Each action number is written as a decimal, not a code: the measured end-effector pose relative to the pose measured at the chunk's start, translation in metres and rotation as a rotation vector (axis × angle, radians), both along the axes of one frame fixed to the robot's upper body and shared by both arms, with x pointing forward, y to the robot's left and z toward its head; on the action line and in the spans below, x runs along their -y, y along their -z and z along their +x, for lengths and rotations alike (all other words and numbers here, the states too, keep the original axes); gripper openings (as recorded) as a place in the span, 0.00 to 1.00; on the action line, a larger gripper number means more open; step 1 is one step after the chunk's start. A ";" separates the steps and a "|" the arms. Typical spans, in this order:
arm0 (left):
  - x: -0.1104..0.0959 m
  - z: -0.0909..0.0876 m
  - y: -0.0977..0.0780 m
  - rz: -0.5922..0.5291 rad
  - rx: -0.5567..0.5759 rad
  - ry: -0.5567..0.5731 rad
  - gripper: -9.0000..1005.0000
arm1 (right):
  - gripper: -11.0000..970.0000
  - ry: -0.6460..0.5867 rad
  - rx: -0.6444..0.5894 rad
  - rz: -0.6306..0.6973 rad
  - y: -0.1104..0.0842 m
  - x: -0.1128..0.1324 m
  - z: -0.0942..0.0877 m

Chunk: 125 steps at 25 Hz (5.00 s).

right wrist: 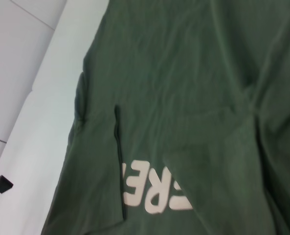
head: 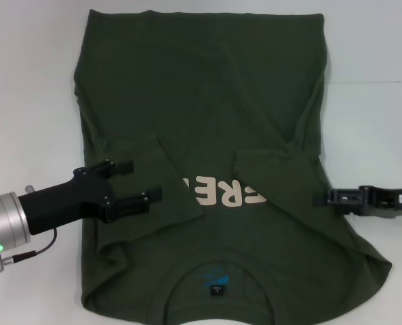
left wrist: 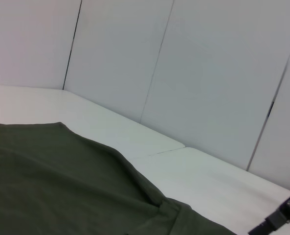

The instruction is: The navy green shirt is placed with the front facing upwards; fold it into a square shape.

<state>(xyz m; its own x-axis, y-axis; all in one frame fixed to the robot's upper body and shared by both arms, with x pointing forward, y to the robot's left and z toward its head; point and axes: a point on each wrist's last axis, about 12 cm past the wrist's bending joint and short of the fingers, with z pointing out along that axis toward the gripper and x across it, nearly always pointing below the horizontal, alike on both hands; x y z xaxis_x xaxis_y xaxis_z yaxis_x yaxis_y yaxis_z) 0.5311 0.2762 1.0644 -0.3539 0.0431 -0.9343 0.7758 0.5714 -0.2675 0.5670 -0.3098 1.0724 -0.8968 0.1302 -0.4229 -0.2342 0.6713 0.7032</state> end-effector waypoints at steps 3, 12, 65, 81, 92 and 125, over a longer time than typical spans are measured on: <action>0.000 0.000 0.000 0.001 0.000 0.000 0.93 | 0.95 0.012 -0.016 0.004 0.004 0.006 -0.007; 0.002 0.001 0.000 0.000 0.000 0.007 0.93 | 0.95 0.026 -0.035 0.013 0.010 0.008 -0.015; -0.007 -0.006 0.003 0.013 -0.002 -0.021 0.93 | 0.95 -0.229 -0.011 0.074 0.001 -0.065 -0.005; -0.006 -0.005 0.002 0.012 0.000 -0.020 0.93 | 0.95 -0.050 0.117 -0.030 0.001 -0.057 0.023; -0.006 -0.003 0.001 0.015 0.003 -0.022 0.93 | 0.95 -0.060 0.133 -0.123 0.010 -0.082 0.037; -0.034 -0.031 0.003 -0.045 -0.062 -0.086 0.91 | 0.96 -0.187 0.353 0.097 -0.001 -0.068 0.002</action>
<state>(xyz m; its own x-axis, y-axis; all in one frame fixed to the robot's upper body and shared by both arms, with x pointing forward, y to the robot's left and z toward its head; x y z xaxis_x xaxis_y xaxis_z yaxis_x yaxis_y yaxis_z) 0.4997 0.3101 1.0614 -0.4113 -0.0316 -0.9110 0.7056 0.6216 -0.3402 0.5695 -0.2416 1.0737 -0.7106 0.0328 -0.7029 -0.5846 0.5284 0.6157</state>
